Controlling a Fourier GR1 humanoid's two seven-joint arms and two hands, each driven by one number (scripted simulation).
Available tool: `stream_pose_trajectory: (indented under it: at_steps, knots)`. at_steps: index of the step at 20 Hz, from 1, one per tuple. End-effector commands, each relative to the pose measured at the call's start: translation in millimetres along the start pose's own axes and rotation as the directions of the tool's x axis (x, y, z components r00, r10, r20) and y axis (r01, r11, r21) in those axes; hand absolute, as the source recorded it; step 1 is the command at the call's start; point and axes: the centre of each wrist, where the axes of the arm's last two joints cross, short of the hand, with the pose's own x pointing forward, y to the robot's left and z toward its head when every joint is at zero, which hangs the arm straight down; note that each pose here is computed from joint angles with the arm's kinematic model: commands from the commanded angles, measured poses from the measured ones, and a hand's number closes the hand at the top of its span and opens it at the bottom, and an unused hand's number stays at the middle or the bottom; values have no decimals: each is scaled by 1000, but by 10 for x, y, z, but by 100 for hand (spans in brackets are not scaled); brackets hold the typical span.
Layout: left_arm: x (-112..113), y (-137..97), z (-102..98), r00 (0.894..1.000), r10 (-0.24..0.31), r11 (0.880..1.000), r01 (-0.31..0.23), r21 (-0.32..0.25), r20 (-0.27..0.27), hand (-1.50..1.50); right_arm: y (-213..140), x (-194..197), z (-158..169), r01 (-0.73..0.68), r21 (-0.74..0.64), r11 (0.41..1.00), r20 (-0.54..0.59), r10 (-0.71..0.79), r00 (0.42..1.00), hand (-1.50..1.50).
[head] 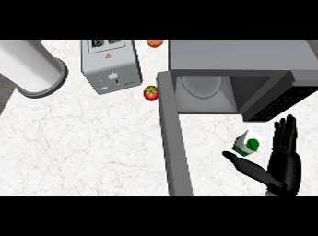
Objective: Pick up the milk, place it into the microwave and close the microwave
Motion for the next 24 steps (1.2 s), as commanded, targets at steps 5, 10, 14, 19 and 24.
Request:
stream_pose_trajectory:
  at_steps: [5,10,14,19,24]
  knots:
    - [-22,-68,72,1000,11,1000,-11,-15,20,-150,-152,-294,265,-21,24,999,22,21,1000,-150]
    - [62,-18,114,1000,23,1000,-23,-6,-3,-150,-135,-526,227,-43,53,998,29,42,999,-150]
    - [76,14,76,1000,16,1000,-16,-3,19,-150,-180,-563,-24,-44,69,997,22,42,999,-150]
    - [-35,32,-27,1000,5,1000,-5,-5,7,-150,-35,-876,-39,-81,7,997,-18,81,997,-150]
    - [84,50,151,1000,-1,1000,1,-6,6,-150,-393,-922,-84,-212,-90,973,-70,206,976,-150]
